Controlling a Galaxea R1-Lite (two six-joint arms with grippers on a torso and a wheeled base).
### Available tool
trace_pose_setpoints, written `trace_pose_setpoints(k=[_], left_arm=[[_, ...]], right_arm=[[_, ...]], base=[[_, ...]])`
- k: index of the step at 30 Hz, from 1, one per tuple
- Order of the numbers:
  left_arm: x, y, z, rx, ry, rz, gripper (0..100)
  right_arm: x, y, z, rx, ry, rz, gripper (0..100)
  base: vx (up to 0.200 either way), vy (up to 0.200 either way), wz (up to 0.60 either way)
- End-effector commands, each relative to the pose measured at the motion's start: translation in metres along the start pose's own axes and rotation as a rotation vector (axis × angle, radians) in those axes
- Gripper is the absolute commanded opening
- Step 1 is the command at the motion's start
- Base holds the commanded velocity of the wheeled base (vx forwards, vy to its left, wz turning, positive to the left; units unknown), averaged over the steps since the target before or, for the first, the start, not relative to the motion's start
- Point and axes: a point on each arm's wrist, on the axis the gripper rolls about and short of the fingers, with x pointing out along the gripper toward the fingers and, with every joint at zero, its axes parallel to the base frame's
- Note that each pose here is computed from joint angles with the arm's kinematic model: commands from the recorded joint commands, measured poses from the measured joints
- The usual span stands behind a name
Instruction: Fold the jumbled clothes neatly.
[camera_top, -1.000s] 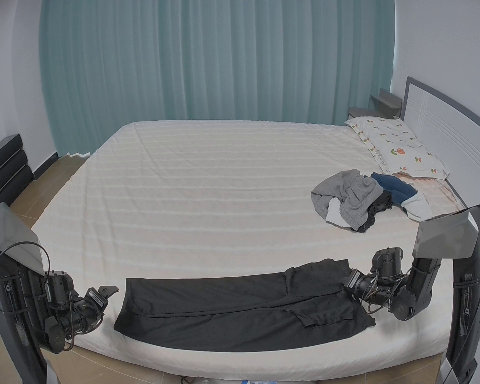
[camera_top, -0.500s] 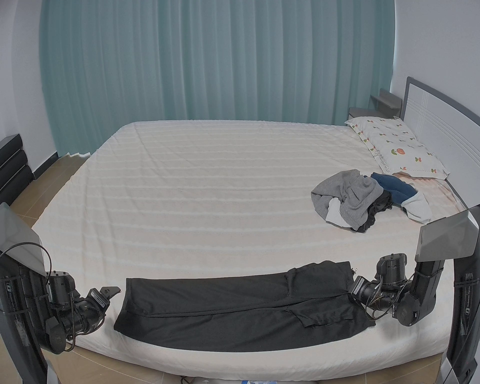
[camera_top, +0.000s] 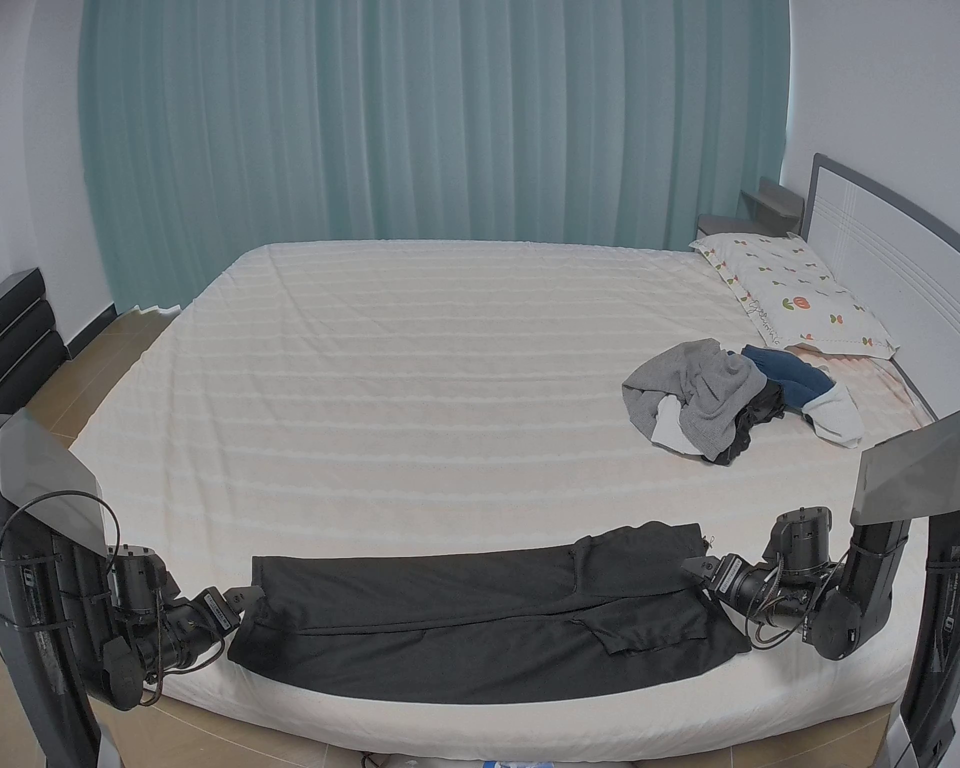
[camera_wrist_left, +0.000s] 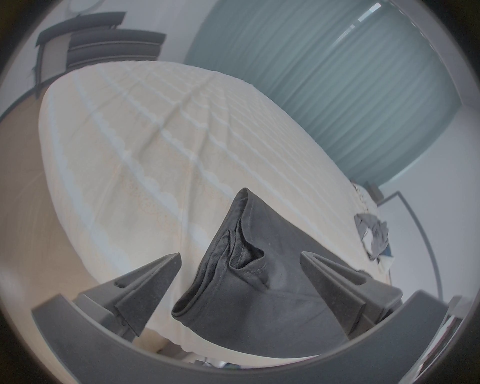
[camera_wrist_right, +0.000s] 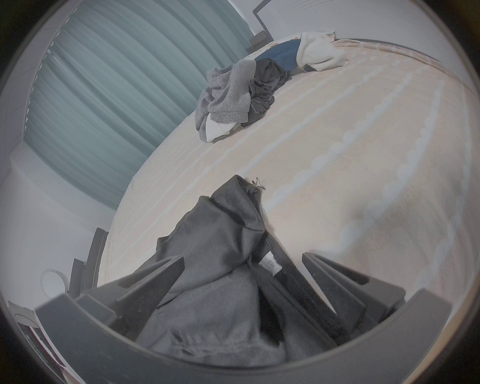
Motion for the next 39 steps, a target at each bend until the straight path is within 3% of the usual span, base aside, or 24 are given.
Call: trace_pose_setpoints(k=[1, 7, 20, 32, 33, 39], left_arm=[[0.020, -0.001, -0.003, 0.047, 0.010, -0.012, 100], [0.047, -0.005, -0.006, 0.124, -0.032, 0.056, 100], [0.036, -0.017, -0.011, 0.156, -0.018, 0.032, 100], [0.044, -0.013, -0.017, 0.172, 0.009, 0.045, 100], [0.044, -0.012, -0.017, 0.173, 0.013, 0.048, 0], [0.039, -0.010, -0.018, 0.164, 0.019, 0.057, 0]], right_arm=[[-0.015, 0.004, 0.001, -0.005, -0.007, 0.017, 100], [-0.020, 0.004, -0.003, -0.010, 0.006, 0.017, 100], [-0.023, 0.007, -0.007, -0.020, 0.003, 0.039, 100], [-0.023, 0.009, -0.009, -0.025, 0.006, 0.047, 100], [-0.023, 0.009, -0.009, -0.024, 0.006, 0.047, 100], [-0.023, 0.009, -0.009, -0.018, 0.006, 0.047, 100]], base=[[0.000, 0.000, 0.00], [0.000, 0.000, 0.00], [0.000, 0.000, 0.00], [0.000, 0.000, 0.00], [0.000, 0.000, 0.00], [0.000, 0.000, 0.00]])
